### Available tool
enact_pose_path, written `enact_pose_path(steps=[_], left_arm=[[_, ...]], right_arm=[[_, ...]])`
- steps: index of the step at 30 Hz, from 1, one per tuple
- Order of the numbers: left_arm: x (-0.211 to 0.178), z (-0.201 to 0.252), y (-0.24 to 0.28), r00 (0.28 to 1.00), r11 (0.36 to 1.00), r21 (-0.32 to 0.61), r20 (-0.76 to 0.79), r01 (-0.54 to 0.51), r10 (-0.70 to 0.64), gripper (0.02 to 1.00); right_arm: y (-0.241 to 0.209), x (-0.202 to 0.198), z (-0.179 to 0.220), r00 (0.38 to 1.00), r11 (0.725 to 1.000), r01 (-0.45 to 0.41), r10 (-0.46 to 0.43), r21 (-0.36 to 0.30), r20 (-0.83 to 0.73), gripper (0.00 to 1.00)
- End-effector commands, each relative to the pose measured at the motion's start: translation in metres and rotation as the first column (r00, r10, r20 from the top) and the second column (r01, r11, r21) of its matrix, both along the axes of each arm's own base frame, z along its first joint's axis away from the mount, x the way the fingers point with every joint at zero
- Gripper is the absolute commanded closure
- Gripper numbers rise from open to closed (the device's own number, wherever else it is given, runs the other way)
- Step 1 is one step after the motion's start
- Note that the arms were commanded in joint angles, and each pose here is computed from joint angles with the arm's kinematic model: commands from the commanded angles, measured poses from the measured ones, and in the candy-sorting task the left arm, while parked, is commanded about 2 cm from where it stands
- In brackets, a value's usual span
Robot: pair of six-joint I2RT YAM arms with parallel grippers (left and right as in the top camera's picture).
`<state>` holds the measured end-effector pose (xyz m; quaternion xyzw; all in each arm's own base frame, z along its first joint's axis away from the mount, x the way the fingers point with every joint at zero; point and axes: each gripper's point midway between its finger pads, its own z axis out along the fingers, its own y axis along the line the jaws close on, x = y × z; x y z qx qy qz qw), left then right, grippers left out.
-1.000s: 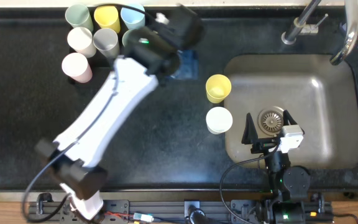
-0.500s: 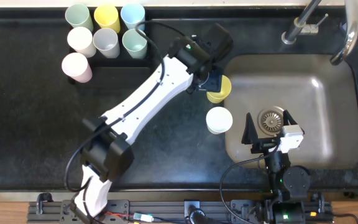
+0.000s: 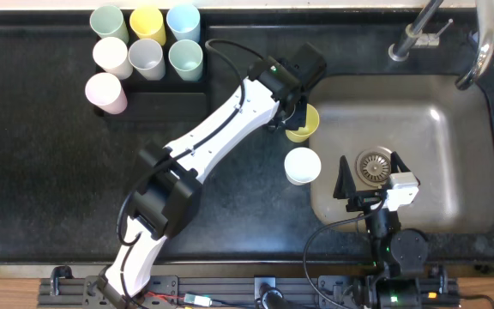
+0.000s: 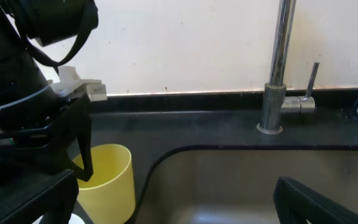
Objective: Store Cups
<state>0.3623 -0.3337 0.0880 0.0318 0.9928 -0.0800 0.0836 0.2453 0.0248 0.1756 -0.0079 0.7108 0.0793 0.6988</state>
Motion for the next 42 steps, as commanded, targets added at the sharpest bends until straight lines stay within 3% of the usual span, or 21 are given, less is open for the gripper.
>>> enact_pose_path(steps=[1,6,11,16,20,24,26,28,29,33,35,42], left_arm=[[0.001,0.0,-0.007,1.0,1.0,-0.01,0.009,0.007,-0.007,0.798],[0.004,0.001,-0.009,1.0,1.0,-0.02,0.02,0.008,-0.008,0.985],[0.008,0.021,-0.012,0.998,0.999,-0.04,0.06,0.033,-0.03,0.985],[0.026,0.101,0.006,0.968,0.998,-0.06,0.25,-0.012,0.027,0.982],[0.035,0.182,0.051,0.886,0.978,-0.126,0.416,-0.164,0.203,0.985],[0.026,0.241,0.108,0.787,0.917,-0.219,0.471,-0.333,0.399,0.982],[0.014,0.261,0.139,0.745,0.873,-0.267,0.455,-0.409,0.488,0.982],[0.002,0.272,0.178,0.659,0.776,-0.315,0.41,-0.546,0.631,0.982],[-0.011,0.273,0.213,0.562,0.663,-0.335,0.357,-0.669,0.746,0.982],[-0.033,0.251,0.269,0.345,0.405,-0.3,0.235,-0.863,0.909,0.982],[-0.036,0.237,0.285,0.28,0.327,-0.263,0.201,-0.908,0.939,0.982],[-0.022,0.164,0.314,0.178,0.179,-0.134,0.021,-0.975,0.984,0.982]], right_arm=[[0.0,0.0,-0.003,1.0,1.0,0.002,-0.002,0.007,0.002,0.003],[0.0,0.0,-0.003,1.0,1.0,0.001,-0.001,0.007,0.002,0.003],[0.0,0.0,-0.003,1.0,1.0,0.002,-0.002,0.007,0.002,0.003],[0.0,0.0,-0.003,1.0,1.0,0.002,-0.002,0.007,0.002,0.003],[0.0,0.0,-0.003,1.0,1.0,0.002,-0.002,0.007,0.002,0.003],[0.0,0.0,-0.003,1.0,1.0,0.002,-0.002,0.007,0.002,0.003],[0.0,0.0,-0.003,1.0,1.0,0.002,-0.002,0.007,0.002,0.005],[0.0,0.0,-0.003,1.0,1.0,0.001,-0.001,0.007,0.002,0.005],[0.0,0.0,-0.003,1.0,1.0,0.002,-0.002,0.007,0.002,0.005],[0.0,0.0,-0.003,1.0,1.0,0.002,-0.002,0.007,0.002,0.003],[0.0,0.0,-0.003,1.0,1.0,0.001,-0.001,0.007,0.002,0.005],[0.0,0.0,-0.003,1.0,1.0,0.002,-0.002,0.007,0.002,0.005]])
